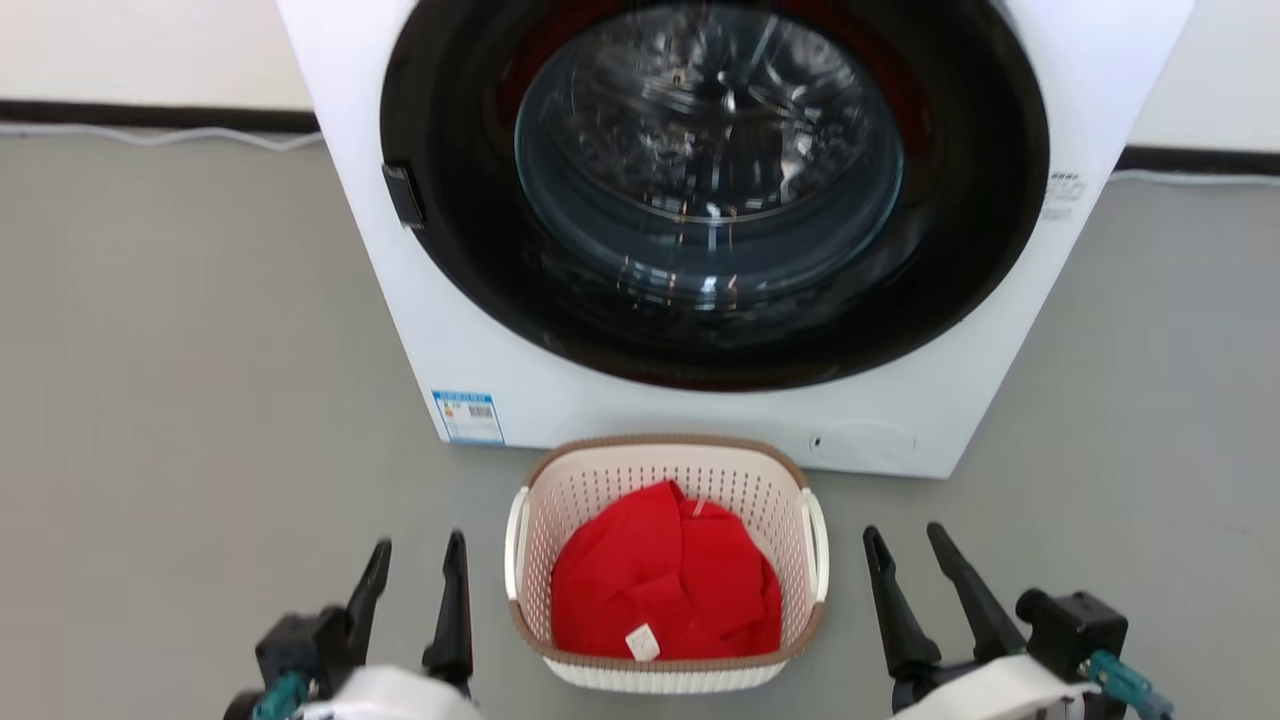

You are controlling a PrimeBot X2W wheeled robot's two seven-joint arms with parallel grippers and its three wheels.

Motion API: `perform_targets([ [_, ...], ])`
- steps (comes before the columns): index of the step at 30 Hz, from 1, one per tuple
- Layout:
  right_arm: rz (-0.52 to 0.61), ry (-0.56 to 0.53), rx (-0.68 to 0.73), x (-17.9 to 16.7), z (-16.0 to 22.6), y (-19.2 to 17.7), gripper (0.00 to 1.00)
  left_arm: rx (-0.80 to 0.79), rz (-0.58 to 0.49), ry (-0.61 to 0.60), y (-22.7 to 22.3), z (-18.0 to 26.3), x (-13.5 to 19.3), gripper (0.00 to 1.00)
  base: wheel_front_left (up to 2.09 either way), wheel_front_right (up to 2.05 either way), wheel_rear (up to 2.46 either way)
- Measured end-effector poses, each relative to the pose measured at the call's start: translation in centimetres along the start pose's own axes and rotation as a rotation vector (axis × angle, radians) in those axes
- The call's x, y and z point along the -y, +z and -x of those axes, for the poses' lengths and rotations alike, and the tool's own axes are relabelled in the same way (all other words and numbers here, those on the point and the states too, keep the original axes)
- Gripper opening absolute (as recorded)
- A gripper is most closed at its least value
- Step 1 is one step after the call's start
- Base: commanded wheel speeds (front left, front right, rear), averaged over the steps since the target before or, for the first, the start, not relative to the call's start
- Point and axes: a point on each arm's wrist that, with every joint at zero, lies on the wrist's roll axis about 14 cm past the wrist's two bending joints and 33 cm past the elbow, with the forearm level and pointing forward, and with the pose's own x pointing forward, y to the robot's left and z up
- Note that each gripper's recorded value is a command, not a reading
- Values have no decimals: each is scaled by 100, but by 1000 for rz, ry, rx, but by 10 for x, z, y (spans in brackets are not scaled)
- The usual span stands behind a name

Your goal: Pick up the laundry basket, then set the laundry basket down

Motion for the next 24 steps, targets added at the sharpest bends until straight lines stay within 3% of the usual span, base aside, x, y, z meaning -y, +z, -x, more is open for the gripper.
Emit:
perform_targets([
  [8,-21,-6,18,-4,22,3,100,3,13,3,-2,28,0,100,0,0,0],
  [24,-35,-43,46,5,37,9,100,27,-19,-12,5,29,3,100,0,0,0],
])
